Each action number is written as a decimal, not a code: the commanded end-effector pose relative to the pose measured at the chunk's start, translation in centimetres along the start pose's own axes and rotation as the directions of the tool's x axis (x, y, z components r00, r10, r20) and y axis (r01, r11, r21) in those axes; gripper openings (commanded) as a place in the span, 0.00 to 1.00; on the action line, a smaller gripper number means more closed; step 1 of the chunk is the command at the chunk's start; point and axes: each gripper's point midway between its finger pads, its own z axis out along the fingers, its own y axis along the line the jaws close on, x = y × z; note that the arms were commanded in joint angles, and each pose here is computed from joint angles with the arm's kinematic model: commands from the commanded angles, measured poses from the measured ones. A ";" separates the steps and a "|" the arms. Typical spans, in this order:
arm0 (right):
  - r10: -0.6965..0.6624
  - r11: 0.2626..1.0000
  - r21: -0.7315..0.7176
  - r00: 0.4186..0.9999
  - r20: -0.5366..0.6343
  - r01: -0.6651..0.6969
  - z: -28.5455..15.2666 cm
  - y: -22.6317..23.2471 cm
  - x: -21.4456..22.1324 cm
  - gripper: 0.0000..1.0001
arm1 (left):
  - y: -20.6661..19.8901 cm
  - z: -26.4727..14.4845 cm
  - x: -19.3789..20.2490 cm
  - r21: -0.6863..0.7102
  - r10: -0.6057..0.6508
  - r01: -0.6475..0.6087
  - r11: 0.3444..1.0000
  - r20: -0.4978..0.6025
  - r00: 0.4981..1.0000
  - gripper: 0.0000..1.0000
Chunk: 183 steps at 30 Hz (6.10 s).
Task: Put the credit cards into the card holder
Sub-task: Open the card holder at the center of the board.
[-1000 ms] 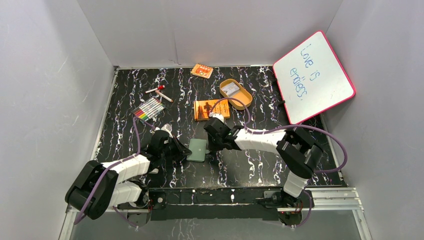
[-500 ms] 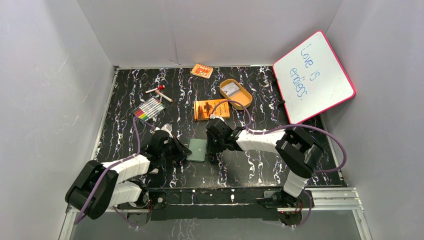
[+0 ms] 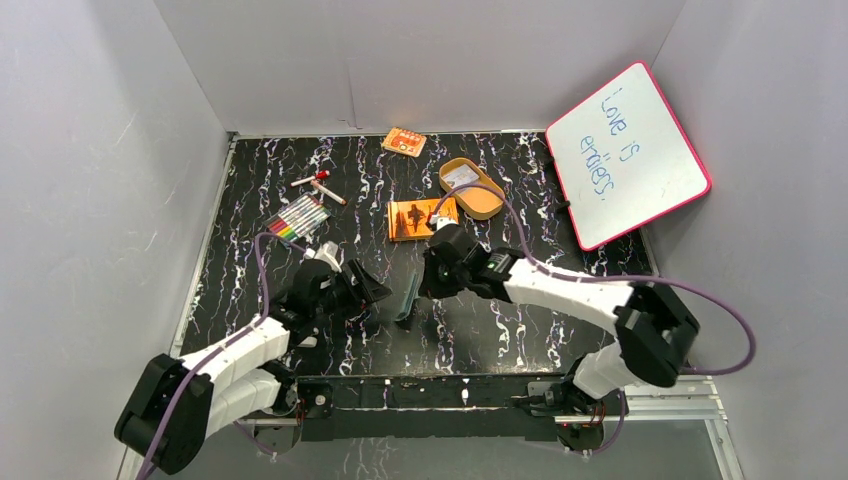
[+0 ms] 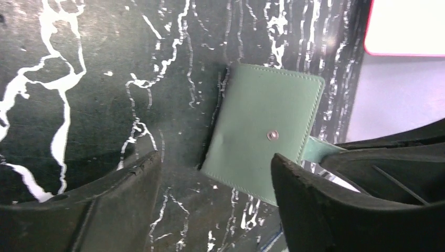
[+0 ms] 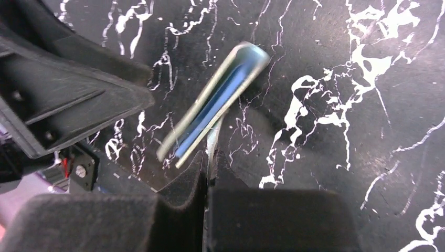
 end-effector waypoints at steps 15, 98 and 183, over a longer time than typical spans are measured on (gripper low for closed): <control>-0.044 0.999 0.030 0.999 0.013 0.044 -3.2 -2.4 2.2 0.00 | -3.4 0.4 2.5 0.197 0.107 -0.081 0.977 -0.124 0.987 0.82; 0.145 0.900 0.403 0.986 0.080 -0.165 -5.7 -12.8 7.4 0.00 | -11.0 4.1 7.8 0.427 0.351 -0.191 0.884 -0.337 0.874 0.11; 0.001 0.999 0.046 1.000 -0.015 0.000 0.9 -3.4 4.8 0.43 | -7.7 2.0 5.4 0.192 0.098 -0.063 0.979 -0.179 0.979 0.00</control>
